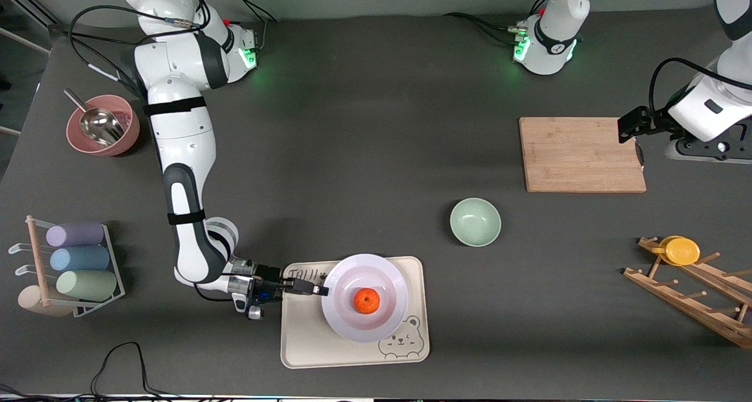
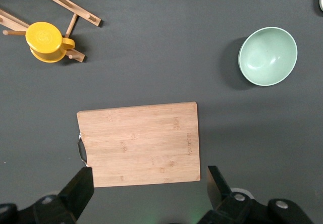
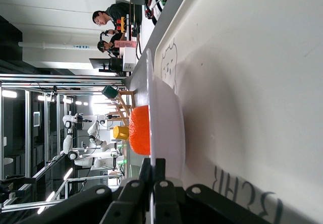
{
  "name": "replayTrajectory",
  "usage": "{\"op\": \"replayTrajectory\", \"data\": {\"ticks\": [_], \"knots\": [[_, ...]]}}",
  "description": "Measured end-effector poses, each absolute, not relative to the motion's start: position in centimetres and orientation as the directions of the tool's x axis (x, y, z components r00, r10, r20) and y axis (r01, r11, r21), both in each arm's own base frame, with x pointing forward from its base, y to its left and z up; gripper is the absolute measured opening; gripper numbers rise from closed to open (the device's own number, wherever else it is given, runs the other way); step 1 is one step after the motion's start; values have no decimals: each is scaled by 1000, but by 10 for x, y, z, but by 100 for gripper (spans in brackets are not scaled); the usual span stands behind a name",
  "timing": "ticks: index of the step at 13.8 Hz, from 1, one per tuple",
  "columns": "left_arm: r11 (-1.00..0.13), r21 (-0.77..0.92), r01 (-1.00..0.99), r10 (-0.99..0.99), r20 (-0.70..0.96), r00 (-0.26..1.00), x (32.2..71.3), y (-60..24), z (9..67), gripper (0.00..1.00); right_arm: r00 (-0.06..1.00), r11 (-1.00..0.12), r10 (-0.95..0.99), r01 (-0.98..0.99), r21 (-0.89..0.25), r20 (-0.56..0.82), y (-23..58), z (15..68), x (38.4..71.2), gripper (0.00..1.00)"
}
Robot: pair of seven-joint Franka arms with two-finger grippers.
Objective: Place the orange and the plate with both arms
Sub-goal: 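Slide the plate with the right gripper onto the bear-printed tray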
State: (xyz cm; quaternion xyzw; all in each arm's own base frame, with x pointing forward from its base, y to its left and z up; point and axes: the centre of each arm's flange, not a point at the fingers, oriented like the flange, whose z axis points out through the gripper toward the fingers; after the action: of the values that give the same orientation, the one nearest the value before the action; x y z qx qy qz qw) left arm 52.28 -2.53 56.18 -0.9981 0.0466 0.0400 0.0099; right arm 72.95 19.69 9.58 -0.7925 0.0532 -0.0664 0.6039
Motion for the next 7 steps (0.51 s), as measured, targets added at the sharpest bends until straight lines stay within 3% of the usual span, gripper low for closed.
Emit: {"op": "replayTrajectory", "data": {"ticks": [3,7], "knots": [[-995,-16,-94,-92,-87,992,522,-25,559,100,985,-265,-165,-3,-964,42,196,95,730,7],[-995,-16,-94,-92,-86,992,522,-25,557,100,985,-265,-166,-3,-964,43,196,96,730,49]]}}
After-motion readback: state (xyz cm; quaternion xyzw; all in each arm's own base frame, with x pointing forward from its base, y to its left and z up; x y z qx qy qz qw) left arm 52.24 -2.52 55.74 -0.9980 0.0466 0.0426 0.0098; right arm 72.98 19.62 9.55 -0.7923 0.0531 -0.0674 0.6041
